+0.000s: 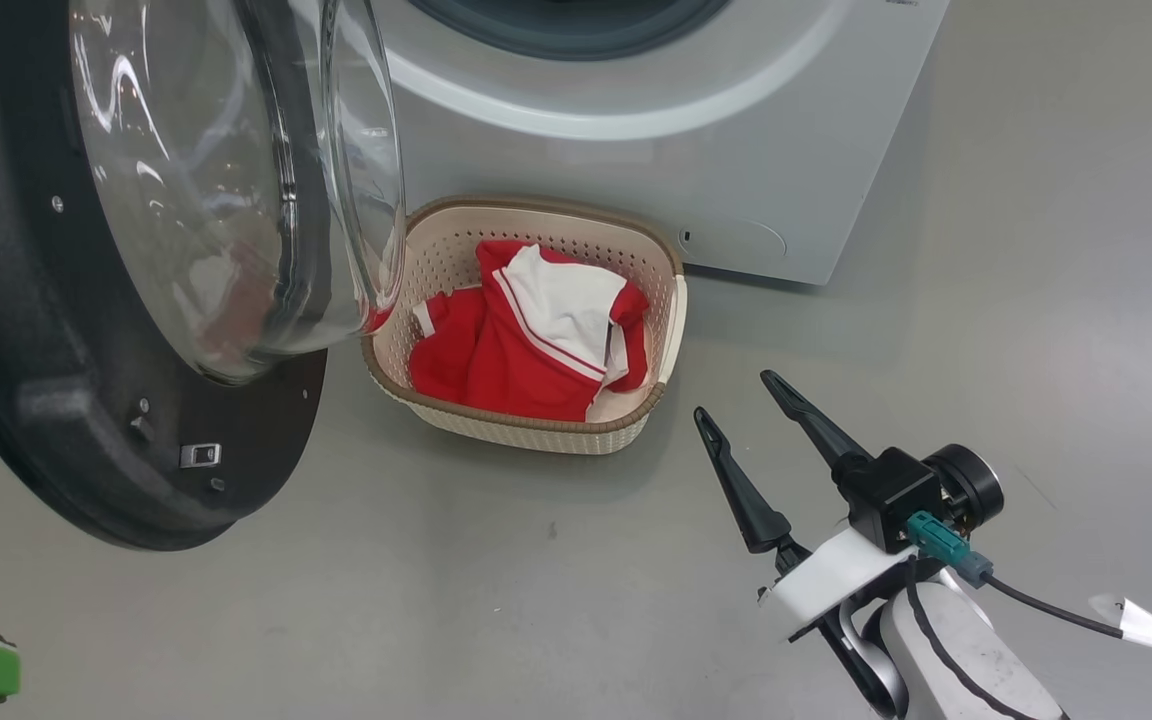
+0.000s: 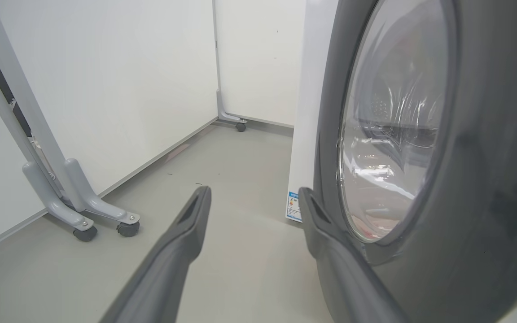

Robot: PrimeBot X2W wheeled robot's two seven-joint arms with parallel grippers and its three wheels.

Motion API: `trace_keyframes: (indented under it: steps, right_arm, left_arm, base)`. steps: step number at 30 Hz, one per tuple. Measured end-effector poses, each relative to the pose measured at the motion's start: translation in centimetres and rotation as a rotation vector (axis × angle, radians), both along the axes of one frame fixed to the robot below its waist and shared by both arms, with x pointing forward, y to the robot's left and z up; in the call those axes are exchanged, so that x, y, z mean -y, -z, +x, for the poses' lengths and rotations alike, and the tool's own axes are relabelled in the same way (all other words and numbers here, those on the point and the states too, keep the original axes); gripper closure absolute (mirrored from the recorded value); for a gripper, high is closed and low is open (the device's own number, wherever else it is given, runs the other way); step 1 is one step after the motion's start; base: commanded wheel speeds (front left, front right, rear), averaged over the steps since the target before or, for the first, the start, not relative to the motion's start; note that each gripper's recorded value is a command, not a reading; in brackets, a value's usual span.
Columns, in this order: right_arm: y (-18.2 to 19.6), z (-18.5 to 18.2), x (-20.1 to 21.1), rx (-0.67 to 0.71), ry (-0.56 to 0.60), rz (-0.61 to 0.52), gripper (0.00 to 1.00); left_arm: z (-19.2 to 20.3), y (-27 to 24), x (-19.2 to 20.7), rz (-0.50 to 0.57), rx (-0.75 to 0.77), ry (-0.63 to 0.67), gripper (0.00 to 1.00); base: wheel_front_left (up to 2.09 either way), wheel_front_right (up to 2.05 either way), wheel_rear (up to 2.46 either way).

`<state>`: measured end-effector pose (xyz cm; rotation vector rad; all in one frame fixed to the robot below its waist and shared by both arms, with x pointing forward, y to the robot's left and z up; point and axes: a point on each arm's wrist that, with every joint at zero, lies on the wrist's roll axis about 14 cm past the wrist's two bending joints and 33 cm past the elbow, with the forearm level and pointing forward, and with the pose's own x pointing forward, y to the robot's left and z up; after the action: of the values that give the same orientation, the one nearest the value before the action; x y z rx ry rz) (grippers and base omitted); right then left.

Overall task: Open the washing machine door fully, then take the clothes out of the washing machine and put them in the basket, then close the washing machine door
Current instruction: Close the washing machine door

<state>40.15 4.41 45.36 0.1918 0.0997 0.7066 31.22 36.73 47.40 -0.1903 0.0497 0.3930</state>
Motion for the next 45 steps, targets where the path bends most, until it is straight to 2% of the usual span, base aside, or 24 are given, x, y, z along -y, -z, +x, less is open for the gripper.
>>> trace_keyframes:
  steps: [26, 27, 28, 29, 41, 45]
  right_arm:
    - [0.22, 0.08, -0.05, -0.007, 0.000, 0.003, 0.00]
    - [0.22, 0.08, -0.05, -0.007, 0.000, 0.003, 0.00]
    - [0.22, 0.08, -0.05, -0.007, 0.000, 0.003, 0.00]
    - [0.22, 0.08, -0.04, -0.007, 0.000, 0.003, 0.00]
    - [0.32, 0.11, -0.01, -0.013, 0.003, 0.006, 0.00]
    - [0.31, 0.09, -0.05, -0.012, 0.001, 0.006, 0.00]
  left_arm:
    - [0.19, 0.45, -0.24, 0.008, -0.019, 0.003, 0.00]
    - [0.26, 0.40, -0.23, 0.008, -0.016, 0.004, 0.36]
    - [0.32, 0.37, -0.19, 0.008, -0.015, 0.006, 0.81]
    - [0.35, 0.40, -0.12, 0.008, -0.016, 0.009, 1.00]
    - [0.47, 0.32, -0.19, 0.011, -0.019, 0.018, 1.00]
    - [0.45, 0.42, -0.32, -0.060, 0.011, -0.009, 1.00]
  base:
    - [0.00, 0.00, 0.00]
    - [0.00, 0.00, 0.00]
    - [0.00, 0.00, 0.00]
    - [0.00, 0.00, 0.00]
    - [0.00, 0.00, 0.00]
    - [0.00, 0.00, 0.00]
